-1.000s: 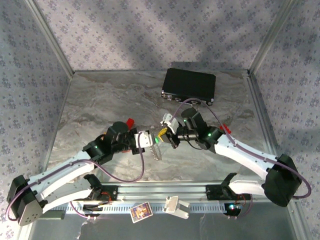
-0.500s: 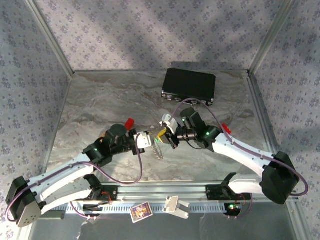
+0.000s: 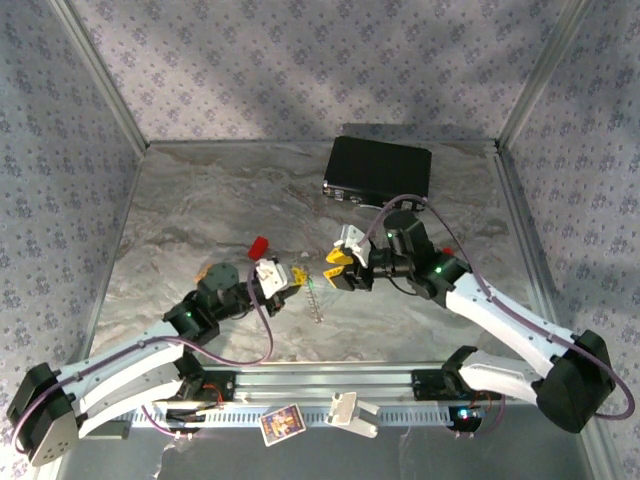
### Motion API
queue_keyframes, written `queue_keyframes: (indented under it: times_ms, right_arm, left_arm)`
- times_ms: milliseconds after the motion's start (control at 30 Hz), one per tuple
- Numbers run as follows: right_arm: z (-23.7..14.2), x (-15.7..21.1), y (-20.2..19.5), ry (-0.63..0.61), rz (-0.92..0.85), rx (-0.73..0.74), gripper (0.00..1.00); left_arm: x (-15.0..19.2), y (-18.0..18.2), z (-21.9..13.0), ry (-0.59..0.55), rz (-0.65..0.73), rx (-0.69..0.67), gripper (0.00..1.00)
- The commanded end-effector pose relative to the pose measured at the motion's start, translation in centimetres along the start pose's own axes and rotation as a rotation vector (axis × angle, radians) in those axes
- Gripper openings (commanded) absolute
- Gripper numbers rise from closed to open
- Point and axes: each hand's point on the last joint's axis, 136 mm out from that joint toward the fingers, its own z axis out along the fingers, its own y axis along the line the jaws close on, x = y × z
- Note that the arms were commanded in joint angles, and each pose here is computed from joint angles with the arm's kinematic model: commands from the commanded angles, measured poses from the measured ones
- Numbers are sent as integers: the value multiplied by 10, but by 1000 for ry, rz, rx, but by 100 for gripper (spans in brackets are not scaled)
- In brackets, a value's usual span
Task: Put the keys on the keyring
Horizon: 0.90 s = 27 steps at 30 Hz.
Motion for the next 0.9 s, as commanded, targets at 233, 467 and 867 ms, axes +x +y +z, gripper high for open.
queue_keyframes:
  times_ms: [233,467,867]
  right_arm:
    - [17,-18,23,-67,-142,-147,39]
    - [26,-26,28,-93,-150,-188,37]
    - [24,-29,39,-110,-144,-243,27]
  left_arm:
    - [-46,-11,-17,-213,-50,112,0]
    - [-46,-16,-20,-208,-33,144,0]
    - [-49,-22,-20,-217,-12,178,0]
